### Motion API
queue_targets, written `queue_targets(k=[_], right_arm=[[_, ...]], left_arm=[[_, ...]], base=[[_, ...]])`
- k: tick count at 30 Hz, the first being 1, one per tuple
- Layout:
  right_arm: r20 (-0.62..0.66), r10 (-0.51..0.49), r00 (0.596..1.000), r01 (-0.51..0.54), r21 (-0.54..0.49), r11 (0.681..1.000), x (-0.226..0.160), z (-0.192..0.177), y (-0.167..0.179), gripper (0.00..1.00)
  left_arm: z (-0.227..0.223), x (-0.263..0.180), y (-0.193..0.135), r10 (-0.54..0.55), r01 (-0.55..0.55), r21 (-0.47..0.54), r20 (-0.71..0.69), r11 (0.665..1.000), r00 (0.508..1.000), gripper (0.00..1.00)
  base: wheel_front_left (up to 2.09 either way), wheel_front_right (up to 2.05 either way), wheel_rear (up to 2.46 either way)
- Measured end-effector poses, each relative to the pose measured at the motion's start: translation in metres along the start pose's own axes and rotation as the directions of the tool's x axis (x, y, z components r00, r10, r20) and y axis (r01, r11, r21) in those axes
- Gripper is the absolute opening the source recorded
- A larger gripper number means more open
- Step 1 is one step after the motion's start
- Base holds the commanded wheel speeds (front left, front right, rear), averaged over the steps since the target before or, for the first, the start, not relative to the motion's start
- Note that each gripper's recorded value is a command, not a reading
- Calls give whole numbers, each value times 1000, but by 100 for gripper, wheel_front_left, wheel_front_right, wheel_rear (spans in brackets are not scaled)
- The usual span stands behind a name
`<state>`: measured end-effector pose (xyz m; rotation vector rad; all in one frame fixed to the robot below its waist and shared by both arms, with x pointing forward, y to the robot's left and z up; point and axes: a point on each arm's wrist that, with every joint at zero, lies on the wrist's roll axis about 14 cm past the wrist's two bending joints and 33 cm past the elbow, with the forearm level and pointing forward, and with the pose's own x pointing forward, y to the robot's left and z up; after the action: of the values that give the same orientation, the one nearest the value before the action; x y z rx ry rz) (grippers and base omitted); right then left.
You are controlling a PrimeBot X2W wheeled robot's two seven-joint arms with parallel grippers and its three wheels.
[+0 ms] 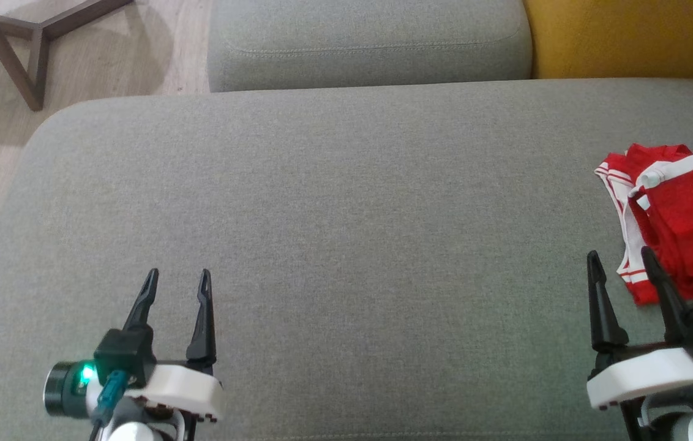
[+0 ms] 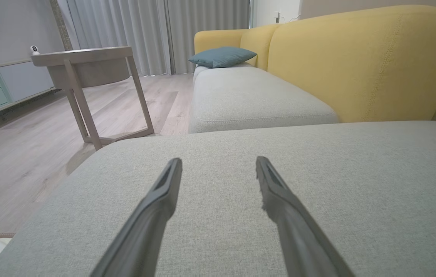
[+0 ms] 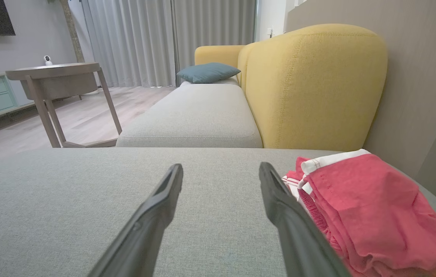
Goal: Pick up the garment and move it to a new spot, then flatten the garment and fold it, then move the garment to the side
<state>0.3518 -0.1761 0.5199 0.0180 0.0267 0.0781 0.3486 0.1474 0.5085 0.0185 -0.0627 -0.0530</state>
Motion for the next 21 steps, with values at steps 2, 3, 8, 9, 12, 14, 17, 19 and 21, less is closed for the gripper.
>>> queue_targets(k=[2,3,8,9,12,14,17,19,21], right_arm=[[0,1,1000,-1,0,1000,0,0,0,100],[0,1,1000,-1,1,1000,0,0,0,100],[0,3,1000,-3,4,1000,0,0,1,100],[1,3,1000,-3,6,1000,1,0,1,100],[1,4,1000,-4,8,1000,1,0,1,100],[1,5,1000,-5,8,1000,1,0,2,100],[0,6,1000,-6,11,1000,1,0,2,100],[0,7,1000,-7,11,1000,2,0,2,100],[-1,8,1000,-8,11,1000,2,-1,2,100]], left_arm=[[-1,-1,0,-1,1,2,-5,1000,1000,100],[-2,-1,0,-1,1,3,-8,1000,1000,100],[-4,-2,1,-2,2,7,-15,1000,1000,100],[-4,-2,1,-2,2,8,-15,1000,1000,100],[-4,-2,2,-2,3,10,-16,1000,1000,100],[-5,-2,1,-3,3,10,-16,1000,1000,100],[-5,-3,1,-4,4,10,-17,1000,1000,100],[-5,-3,1,-4,4,11,-18,1000,1000,100],[-6,-3,1,-5,5,11,-20,1000,1000,100]], base=[[0,0,0],[0,0,0],[0,0,0],[0,0,0],[0,0,0],[0,0,0],[0,0,0],[0,0,0],[0,0,0]])
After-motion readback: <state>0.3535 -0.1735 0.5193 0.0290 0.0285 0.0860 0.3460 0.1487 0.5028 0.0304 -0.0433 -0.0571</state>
